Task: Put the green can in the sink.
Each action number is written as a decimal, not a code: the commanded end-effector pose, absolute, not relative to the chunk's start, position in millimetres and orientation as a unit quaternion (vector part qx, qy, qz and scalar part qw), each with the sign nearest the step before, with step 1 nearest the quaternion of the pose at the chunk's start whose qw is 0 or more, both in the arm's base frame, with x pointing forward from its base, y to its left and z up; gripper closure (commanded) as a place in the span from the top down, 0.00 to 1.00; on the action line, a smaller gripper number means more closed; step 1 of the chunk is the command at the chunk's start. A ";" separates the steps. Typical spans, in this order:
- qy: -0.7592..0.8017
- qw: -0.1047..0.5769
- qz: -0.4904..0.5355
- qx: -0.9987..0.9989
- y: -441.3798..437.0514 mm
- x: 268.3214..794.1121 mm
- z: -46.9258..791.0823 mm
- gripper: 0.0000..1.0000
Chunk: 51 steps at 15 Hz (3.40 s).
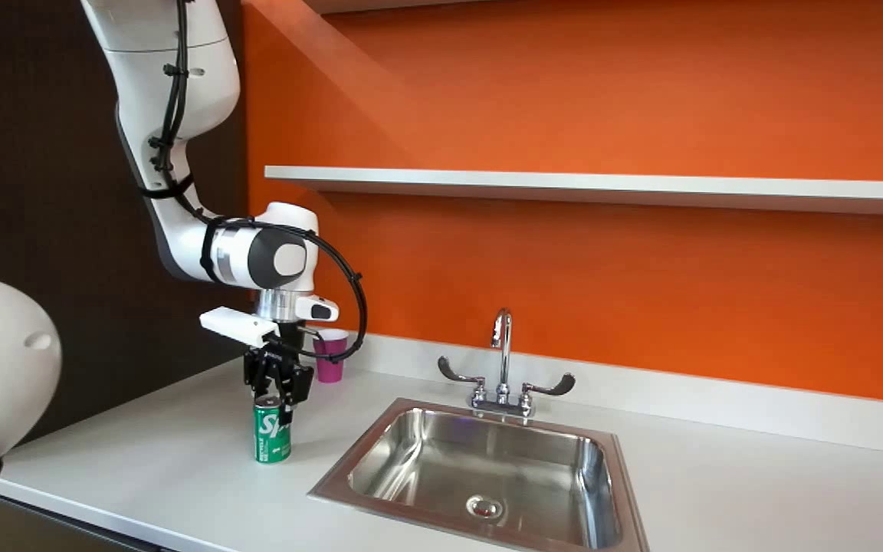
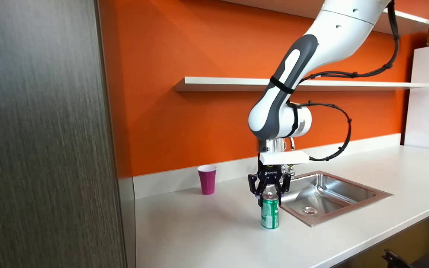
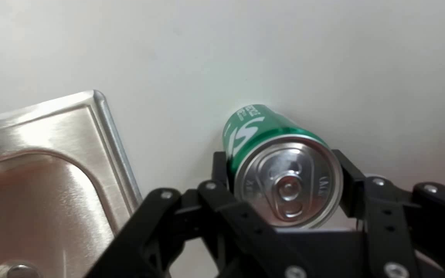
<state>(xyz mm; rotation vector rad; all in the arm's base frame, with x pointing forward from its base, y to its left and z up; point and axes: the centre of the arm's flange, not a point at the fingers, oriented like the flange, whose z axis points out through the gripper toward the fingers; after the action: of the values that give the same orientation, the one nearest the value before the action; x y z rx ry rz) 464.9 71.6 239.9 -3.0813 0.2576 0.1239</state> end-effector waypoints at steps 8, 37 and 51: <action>0.096 0.023 0.017 -0.995 67.3 466.6 283.4 0.39; 0.225 0.121 -0.041 -0.966 -91.3 464.9 361.8 0.64; 0.311 0.089 -0.026 -0.946 -176.2 482.9 305.7 0.39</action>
<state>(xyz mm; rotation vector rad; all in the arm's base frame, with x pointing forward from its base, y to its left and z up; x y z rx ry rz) 461.6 -157.2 316.8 -2.8062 0.8745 -0.0886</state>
